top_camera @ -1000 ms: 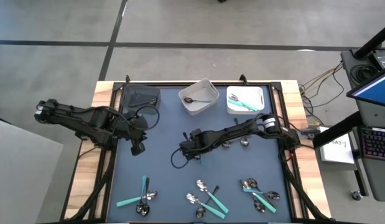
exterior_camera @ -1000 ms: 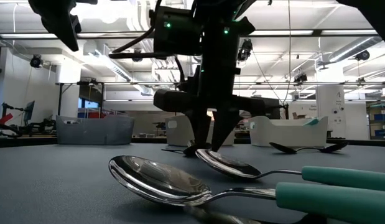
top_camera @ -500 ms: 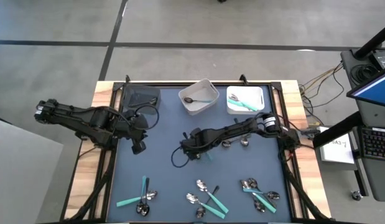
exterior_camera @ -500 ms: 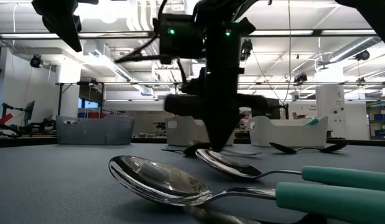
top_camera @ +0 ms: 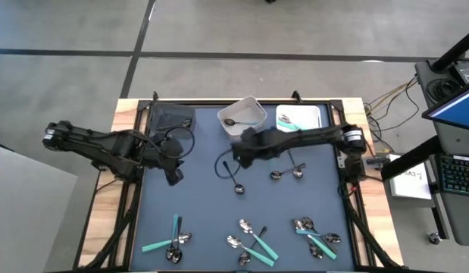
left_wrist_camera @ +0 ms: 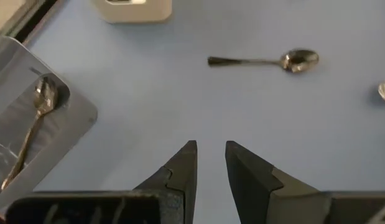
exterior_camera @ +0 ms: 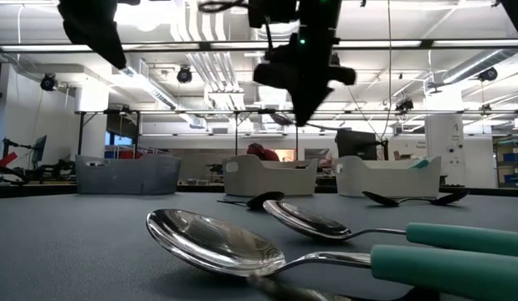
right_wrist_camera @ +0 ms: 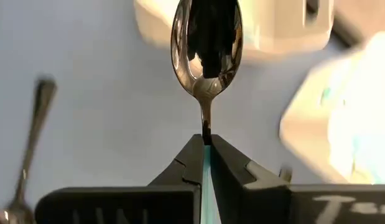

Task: Sort silverware by color (type)
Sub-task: Put the blue spoon into the gray bin

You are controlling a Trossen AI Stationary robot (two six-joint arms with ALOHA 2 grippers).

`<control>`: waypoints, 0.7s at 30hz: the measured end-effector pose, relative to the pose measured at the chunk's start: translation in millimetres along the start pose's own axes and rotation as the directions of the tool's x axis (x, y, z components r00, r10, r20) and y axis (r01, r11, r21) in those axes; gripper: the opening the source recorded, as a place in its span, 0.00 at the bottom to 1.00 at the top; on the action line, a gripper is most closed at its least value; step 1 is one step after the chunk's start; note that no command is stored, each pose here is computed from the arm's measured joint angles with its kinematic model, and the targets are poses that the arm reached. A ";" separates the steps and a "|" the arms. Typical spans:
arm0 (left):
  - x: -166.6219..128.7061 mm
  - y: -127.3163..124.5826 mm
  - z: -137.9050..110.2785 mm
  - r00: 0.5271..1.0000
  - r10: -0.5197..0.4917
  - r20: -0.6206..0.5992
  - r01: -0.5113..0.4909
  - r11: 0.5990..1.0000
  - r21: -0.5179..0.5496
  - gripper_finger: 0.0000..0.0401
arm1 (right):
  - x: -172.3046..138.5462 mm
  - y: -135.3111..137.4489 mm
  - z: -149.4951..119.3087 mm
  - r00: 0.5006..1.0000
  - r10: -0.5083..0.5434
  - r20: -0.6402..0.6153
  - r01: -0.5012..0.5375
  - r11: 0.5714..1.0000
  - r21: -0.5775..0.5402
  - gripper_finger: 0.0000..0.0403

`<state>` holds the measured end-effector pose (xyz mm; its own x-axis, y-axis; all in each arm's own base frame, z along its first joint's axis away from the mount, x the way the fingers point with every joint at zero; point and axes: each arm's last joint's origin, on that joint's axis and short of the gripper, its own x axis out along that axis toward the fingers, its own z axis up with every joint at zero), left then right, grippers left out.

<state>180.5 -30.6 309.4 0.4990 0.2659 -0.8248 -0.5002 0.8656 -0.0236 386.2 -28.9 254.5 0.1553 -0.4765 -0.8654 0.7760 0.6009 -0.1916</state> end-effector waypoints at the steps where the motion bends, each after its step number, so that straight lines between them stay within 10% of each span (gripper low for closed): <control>1: 0.9 -0.9 0.8 1.000 0.001 0.005 -0.001 1.000 -0.008 0.17 | 1.5 -3.4 6.9 1.000 0.011 0.027 -0.010 1.000 -0.020 0.02; 11: 5.2 -5.4 4.0 1.000 -0.006 0.018 0.008 0.993 -0.114 0.17 | 33.0 -29.7 75.1 0.948 0.082 0.308 0.080 0.875 -0.478 0.02; 21: 9.0 -8.5 7.1 0.999 0.015 0.048 -0.005 0.979 -0.205 0.17 | 79.5 -63.0 98.8 0.962 0.039 0.272 0.108 0.856 -0.506 0.02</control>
<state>194.3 -32.4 306.2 0.5246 0.2993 -0.7970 -0.6373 0.7588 -0.1345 410.1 -168.0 243.5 0.3455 -0.6093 -0.7138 0.3718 0.7872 -0.4920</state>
